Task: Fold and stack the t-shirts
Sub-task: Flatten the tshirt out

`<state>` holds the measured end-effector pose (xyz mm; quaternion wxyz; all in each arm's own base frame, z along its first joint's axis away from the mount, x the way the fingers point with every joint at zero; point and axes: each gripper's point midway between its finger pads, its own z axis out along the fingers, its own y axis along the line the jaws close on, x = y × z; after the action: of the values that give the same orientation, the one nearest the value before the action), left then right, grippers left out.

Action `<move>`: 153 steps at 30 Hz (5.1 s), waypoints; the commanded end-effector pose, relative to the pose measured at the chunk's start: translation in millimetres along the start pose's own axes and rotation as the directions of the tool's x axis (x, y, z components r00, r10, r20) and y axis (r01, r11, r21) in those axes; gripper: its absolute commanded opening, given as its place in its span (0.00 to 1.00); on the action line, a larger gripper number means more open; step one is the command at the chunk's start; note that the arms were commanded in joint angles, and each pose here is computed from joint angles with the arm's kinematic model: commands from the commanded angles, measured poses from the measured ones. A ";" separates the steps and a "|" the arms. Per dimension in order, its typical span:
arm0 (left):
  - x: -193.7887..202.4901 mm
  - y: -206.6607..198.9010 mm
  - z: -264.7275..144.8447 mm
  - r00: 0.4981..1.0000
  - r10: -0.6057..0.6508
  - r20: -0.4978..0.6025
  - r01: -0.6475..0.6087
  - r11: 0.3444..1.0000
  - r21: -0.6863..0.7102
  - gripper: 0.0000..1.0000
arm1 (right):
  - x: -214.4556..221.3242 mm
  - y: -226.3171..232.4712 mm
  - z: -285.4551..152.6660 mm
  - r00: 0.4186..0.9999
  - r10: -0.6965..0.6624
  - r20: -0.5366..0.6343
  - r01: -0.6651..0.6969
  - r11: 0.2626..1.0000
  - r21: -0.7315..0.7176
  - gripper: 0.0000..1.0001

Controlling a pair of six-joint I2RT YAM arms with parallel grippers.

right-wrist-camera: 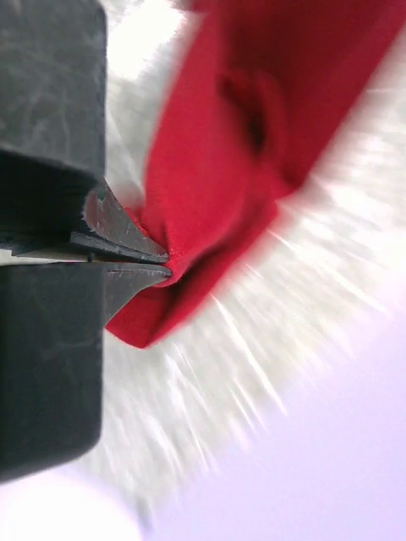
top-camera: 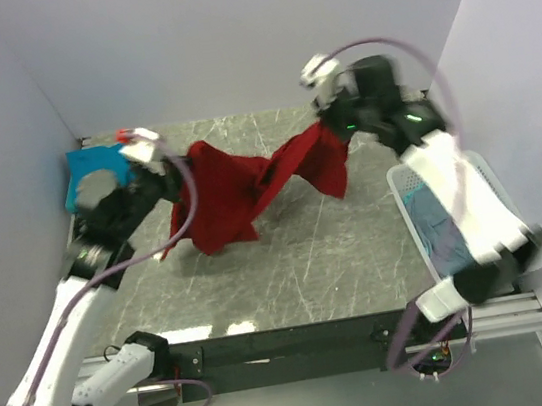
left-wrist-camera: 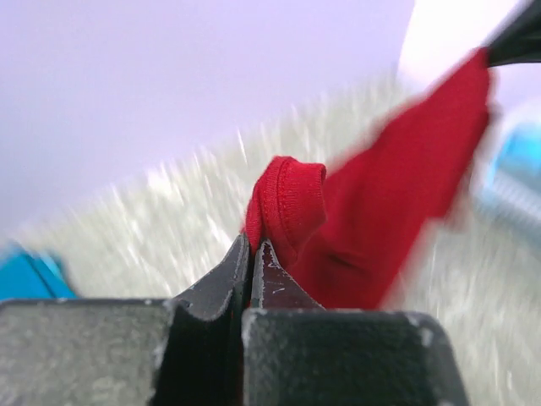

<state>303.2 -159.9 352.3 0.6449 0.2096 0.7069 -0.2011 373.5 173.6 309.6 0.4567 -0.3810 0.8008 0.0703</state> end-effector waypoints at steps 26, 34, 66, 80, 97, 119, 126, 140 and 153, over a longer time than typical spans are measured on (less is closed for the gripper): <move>-2.9 51.2 -77.9 0.682 -0.561 0.469 0.714 0.652 -0.256 0.00 | 40.3 -35.9 -39.7 0.968 0.157 0.198 -0.176 0.981 0.078 0.01; 185.1 71.5 -36.0 0.537 -0.786 0.305 0.791 0.345 -0.505 0.32 | 127.5 -4.5 62.8 0.952 0.257 -0.164 -0.283 0.945 -0.164 0.46; 281.3 -163.2 -20.5 0.531 -0.235 -0.814 0.237 0.964 -0.123 0.55 | 136.1 60.6 0.2 0.987 0.141 0.079 -0.083 0.861 -0.502 0.66; 330.6 -166.9 -11.1 0.458 -0.147 -0.877 0.048 0.989 -0.141 0.01 | 138.6 61.4 -1.2 0.987 0.143 0.074 -0.085 0.852 -0.516 0.66; 84.9 135.9 223.5 0.701 -0.642 -0.311 0.525 0.759 -0.384 0.29 | 144.2 53.1 0.3 0.989 0.132 0.063 -0.087 0.879 -0.469 0.66; 126.5 14.3 49.2 0.832 -0.306 -0.463 0.323 0.945 -0.045 0.91 | 176.6 35.5 42.2 0.989 -0.144 0.021 0.144 0.949 -0.281 0.76; 191.3 -5.1 10.3 0.781 -0.250 -0.573 0.205 0.968 -0.143 0.84 | 165.6 -49.6 87.9 0.971 -0.093 -0.221 0.069 0.991 -0.114 0.73; 204.4 -4.0 -2.2 0.825 -0.223 -0.519 0.171 0.974 -0.147 0.84 | 196.8 -78.4 143.9 0.891 -0.118 -0.438 0.075 0.991 -0.114 0.71; 187.7 11.6 -9.4 0.867 -0.215 -0.449 0.127 0.968 -0.217 0.84 | 202.4 -58.0 164.3 0.879 -0.133 -0.458 0.046 0.979 -0.197 0.38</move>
<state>279.5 -142.3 151.3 0.4171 0.1354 0.8868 -0.1462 463.4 87.0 46.3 0.1990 -0.4557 0.8674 0.0180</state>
